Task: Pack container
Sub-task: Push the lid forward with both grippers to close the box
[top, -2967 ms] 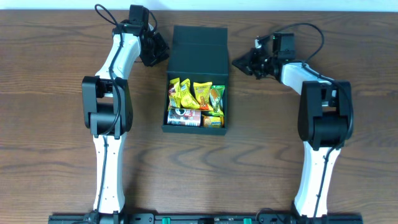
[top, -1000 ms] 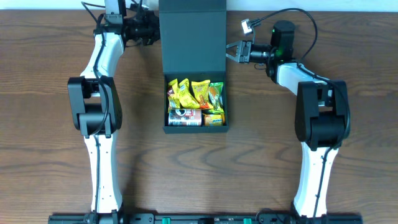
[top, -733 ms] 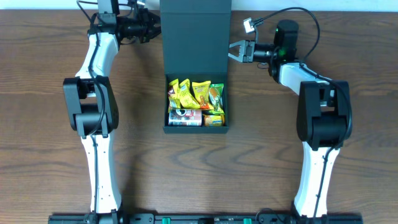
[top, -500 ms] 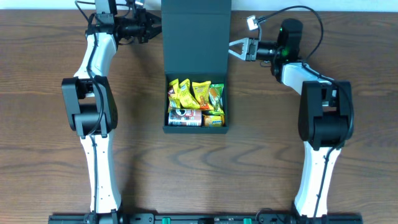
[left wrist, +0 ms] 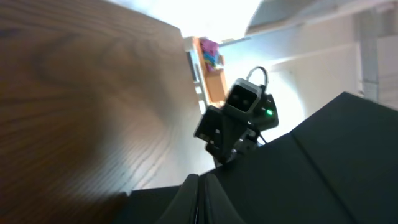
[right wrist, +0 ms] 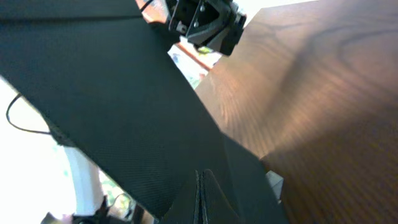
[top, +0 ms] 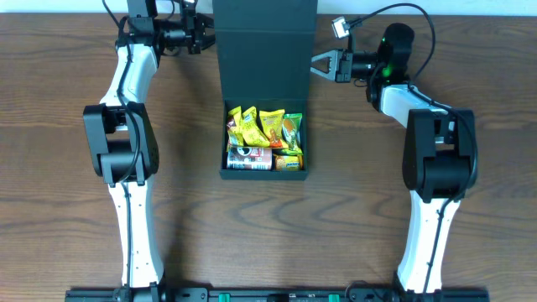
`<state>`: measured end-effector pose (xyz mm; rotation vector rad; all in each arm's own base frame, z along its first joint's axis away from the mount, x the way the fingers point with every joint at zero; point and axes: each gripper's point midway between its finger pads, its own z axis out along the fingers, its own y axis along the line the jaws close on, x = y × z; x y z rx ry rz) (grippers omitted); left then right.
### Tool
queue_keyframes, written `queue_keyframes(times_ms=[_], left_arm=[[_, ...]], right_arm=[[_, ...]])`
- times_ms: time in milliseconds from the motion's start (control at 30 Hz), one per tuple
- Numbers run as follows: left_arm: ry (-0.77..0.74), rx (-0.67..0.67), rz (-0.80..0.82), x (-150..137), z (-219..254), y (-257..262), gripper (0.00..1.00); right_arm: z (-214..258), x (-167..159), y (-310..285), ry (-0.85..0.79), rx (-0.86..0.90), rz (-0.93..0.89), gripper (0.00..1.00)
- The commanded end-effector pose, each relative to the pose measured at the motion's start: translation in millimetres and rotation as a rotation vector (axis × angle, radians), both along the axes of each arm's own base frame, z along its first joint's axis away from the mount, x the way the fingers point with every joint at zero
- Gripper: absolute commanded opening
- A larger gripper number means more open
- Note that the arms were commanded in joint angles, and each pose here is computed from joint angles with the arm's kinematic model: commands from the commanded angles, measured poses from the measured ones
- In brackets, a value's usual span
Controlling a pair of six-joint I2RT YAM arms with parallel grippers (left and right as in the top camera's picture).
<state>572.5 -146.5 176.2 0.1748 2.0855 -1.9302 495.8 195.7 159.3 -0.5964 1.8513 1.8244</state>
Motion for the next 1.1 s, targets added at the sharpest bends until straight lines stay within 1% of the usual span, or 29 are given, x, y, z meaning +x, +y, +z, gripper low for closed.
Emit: queue_keyframes(times_ms=[0, 100, 267, 367, 500, 733, 1067], left_arm=[[0.005, -0.034, -0.051, -7.0, -2.3, -0.7, 0.09], [0.004, -0.034, -0.051, -7.0, -2.3, -1.1, 0.13], [0.005, -0.034, -0.054, -7.4, -2.3, -2.4, 0.14], [0.037, -0.037, -0.061, -8.7, -2.2, -7.1, 0.12], [0.087, -0.042, -0.073, -10.9, -2.1, -15.3, 0.06], [0.209, -0.050, -0.098, -16.1, -1.5, -32.1, 0.06], [0.204, -0.050, -0.101, -17.5, 5.1, -33.8, 0.06]], right_arm=[[0.5, -8.9, -0.7, 0.024, 0.004, 0.065, 0.02], [0.7, -8.8, -0.7, 0.022, 0.004, 0.064, 0.02], [0.7, -8.8, -0.7, 0.034, 0.004, 0.064, 0.02], [1.5, -9.2, 0.2, 0.058, 0.004, 0.066, 0.02], [8.8, -10.2, 2.8, 0.091, 0.005, 0.071, 0.01], [28.3, -14.1, 3.2, 0.155, 0.007, 0.073, 0.02], [40.0, -20.0, 5.3, 0.188, 0.008, 0.079, 0.02]])
